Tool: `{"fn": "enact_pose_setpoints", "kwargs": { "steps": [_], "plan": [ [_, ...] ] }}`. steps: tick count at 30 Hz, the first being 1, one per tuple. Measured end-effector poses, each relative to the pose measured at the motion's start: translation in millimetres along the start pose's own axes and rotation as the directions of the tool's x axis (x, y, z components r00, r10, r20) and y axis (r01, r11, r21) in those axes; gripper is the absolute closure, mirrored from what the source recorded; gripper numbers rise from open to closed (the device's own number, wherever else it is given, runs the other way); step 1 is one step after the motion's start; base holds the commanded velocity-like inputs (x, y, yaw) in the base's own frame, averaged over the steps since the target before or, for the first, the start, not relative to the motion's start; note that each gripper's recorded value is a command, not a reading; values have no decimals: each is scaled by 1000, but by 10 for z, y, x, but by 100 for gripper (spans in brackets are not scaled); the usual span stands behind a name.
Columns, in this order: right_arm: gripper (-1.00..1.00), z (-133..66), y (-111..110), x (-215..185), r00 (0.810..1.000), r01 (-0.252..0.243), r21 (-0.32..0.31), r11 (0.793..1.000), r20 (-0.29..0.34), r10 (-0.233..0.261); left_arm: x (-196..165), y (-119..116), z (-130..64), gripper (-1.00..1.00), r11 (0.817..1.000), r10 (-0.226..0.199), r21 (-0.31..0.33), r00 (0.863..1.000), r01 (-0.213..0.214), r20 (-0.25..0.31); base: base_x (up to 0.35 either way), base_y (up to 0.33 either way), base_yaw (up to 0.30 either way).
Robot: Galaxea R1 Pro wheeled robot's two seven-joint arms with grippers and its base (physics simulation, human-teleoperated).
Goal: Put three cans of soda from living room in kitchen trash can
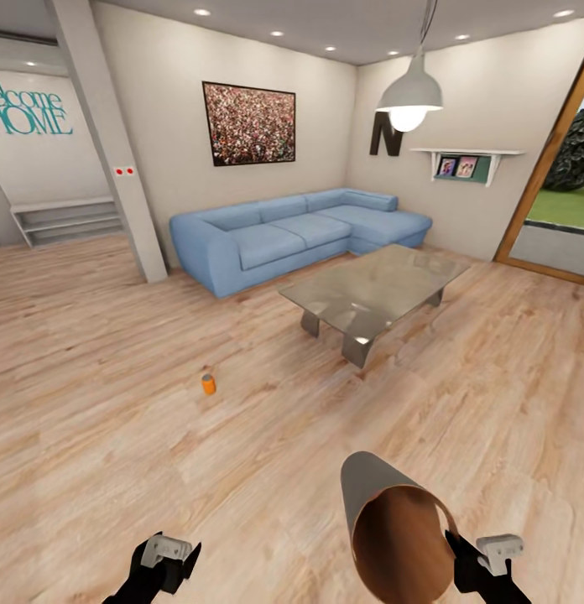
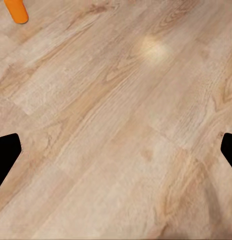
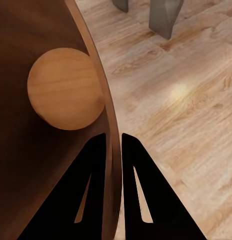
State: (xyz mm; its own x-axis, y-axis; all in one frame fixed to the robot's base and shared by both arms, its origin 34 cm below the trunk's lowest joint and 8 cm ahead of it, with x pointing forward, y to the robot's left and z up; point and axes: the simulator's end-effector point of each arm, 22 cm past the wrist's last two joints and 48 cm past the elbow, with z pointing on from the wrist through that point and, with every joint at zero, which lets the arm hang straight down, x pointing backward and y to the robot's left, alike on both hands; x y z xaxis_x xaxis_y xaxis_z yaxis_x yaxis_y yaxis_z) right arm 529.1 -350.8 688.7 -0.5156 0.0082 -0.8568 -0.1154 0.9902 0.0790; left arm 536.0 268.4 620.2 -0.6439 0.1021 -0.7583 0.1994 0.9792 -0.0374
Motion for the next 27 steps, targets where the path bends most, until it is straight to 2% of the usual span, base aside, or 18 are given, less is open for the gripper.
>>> {"fn": "enact_pose_setpoints", "kwargs": {
  "steps": [3, 9, 13, 14, 17, 18, 21, 23, 24, 25, 27],
  "plan": [
    [100, 2, 9, 0, 1000, 1, -3, 1000, 0, -1, 14, 0, -2, -100, 1000, 2, 3, 1000, -2, -6, 309, 182, 0],
    [100, 20, 67, -28, 1000, 10, -19, 1000, 4, -10, -28, -89, 8, -100, 999, -5, 49, 1000, 7, -25, 306, 181, 0],
    [100, 75, 183, -157, 999, 35, -49, 998, 24, -33, -417, -144, 24, -100, 997, 8, 74, 1000, -10, 19, 293, 181, 0],
    [100, 99, 235, -230, 998, 54, -62, 997, 34, -52, -629, -153, 19, -100, 997, 12, 79, 999, -15, 35, 283, 183, 0],
    [100, 121, 260, -430, 995, 69, -65, 996, 72, -64, -959, -169, -19, -100, 996, 15, 83, 999, -19, 50, 269, 189, 0],
    [100, 137, 319, -531, 993, 89, -72, 993, 85, -83, -1277, -243, -90, -100, 993, 17, 114, 997, -25, 72, 257, 195, 0],
    [100, 92, 333, -1030, 978, 139, -59, 989, 168, -127, -1487, -357, -168, -100, 985, 22, 167, 995, -38, 98, 254, 197, 0],
    [100, 31, 346, -1321, 967, 128, -62, 990, 230, -111, -1539, -354, -202, -100, 983, 12, 183, 994, -32, 108, 252, 198, 0],
    [100, 15, 375, -1344, 965, 142, -73, 987, 231, -122, -1569, -319, -219, -100, 983, 3, 184, 993, -24, 116, 250, 199, 0],
    [100, -30, 419, -1348, 966, 142, -104, 984, 233, -115, -1645, -210, -260, -100, 984, -22, 180, 990, -3, 139, 250, 199, 0],
    [100, -113, 496, -1437, 960, 127, -149, 981, 267, -83, -1728, -110, -308, -100, 984, -44, 180, 985, 13, 168, 249, 199, 0]
  ]
}}
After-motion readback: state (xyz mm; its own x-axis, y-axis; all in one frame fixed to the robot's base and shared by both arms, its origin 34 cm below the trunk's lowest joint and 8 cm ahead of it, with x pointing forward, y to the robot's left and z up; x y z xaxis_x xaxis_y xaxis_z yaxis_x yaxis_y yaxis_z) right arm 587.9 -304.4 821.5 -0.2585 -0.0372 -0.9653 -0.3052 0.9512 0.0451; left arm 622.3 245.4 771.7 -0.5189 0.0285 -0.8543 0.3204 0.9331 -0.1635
